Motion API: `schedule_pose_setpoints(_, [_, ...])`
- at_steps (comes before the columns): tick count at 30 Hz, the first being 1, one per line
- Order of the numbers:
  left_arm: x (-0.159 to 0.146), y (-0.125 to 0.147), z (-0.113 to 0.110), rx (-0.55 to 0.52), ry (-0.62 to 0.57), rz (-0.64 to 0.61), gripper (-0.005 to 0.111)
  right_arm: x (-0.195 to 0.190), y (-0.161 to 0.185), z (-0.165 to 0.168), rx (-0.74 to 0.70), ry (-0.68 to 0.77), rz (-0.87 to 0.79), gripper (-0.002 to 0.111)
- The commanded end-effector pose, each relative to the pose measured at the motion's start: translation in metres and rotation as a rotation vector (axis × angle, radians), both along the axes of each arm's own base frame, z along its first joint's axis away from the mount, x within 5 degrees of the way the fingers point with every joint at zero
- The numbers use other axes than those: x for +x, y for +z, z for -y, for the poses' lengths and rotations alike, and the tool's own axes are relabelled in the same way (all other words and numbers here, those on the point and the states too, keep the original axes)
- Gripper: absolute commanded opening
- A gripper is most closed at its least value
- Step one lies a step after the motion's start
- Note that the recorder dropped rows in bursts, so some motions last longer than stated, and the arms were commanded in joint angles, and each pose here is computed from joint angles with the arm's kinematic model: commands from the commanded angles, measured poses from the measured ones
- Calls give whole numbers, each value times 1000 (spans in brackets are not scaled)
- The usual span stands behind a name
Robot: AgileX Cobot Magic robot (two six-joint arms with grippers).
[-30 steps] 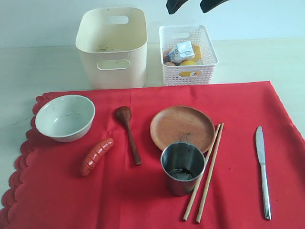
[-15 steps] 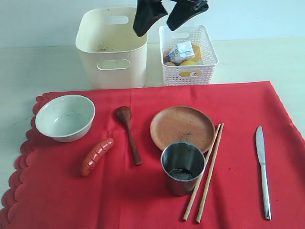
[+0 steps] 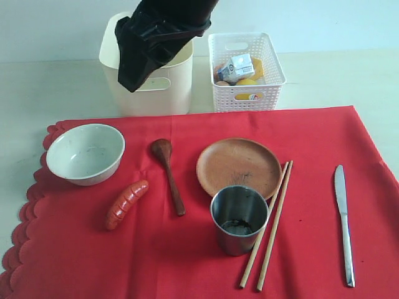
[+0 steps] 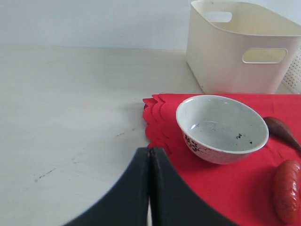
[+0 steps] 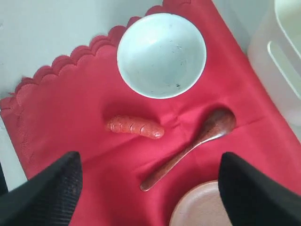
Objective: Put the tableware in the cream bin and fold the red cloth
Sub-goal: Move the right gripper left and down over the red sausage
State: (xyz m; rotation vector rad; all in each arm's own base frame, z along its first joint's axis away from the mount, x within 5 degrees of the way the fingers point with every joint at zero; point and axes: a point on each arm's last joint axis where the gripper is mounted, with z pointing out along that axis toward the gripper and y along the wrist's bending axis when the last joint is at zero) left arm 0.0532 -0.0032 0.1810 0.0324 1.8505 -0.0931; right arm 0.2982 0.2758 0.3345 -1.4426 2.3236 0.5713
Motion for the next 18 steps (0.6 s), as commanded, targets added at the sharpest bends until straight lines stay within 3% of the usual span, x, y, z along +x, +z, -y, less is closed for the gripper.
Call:
schedule_pose_setpoints(1, [0,0,0,-11,2,11,0,-3,4,-2,14,84,47,76])
schedule_pose_setpoints(18, [0,0,0,-11,2,11,0,22,-76,-24,-88,507,110,76])
